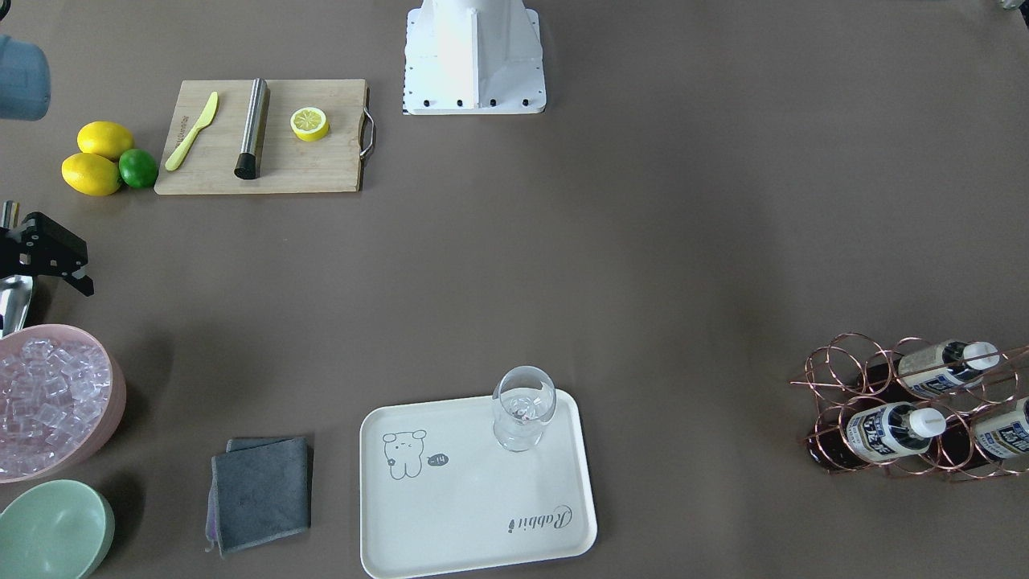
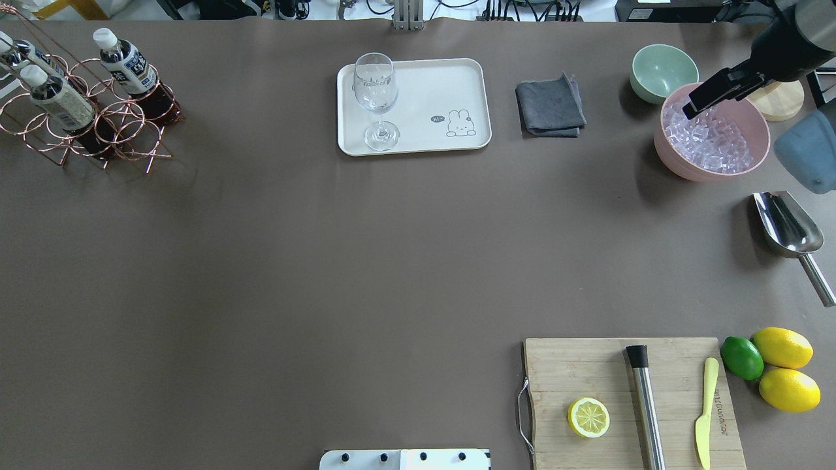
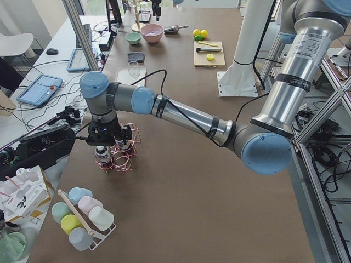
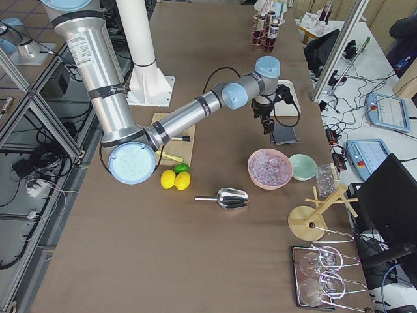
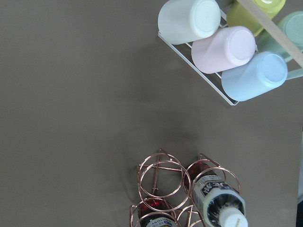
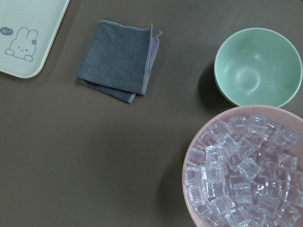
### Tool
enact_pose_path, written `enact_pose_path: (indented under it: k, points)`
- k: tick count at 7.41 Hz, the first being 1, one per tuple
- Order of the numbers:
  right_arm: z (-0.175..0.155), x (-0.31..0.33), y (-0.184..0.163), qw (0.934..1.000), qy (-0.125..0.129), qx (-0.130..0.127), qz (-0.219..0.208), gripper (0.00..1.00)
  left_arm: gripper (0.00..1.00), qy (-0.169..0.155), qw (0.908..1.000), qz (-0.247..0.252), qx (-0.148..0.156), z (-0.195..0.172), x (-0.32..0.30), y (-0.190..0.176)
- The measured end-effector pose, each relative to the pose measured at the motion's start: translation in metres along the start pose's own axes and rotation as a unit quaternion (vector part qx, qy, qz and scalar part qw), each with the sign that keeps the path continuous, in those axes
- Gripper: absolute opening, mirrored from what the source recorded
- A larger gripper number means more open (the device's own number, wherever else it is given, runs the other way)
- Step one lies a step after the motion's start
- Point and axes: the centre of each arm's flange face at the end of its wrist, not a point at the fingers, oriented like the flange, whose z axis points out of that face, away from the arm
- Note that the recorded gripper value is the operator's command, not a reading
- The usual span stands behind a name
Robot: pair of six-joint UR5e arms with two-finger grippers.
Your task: Take tea from basket to plate
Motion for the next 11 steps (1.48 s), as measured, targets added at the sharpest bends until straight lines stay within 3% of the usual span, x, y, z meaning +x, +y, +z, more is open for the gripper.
enact_pose_path:
  k: [2, 4, 11]
  points:
    - [-0.003, -0.026, -0.002, 0.9986, -0.052, -0.005, -0.012, 1.0, 0.98, -0.006, 0.9999, -0.012, -0.004, 0.0, 0.036, 0.031]
    - [-0.005, -0.047, -0.004, 0.9963, -0.085, 0.01, -0.005, 1.0, 0.98, -0.007, 0.9999, 0.004, 0.007, 0.002, 0.059, 0.061]
    - [-0.003, -0.048, 0.001, 0.9953, -0.096, 0.014, -0.003, 1.0, 0.97, -0.024, 0.9996, -0.005, 0.012, 0.027, 0.067, 0.107]
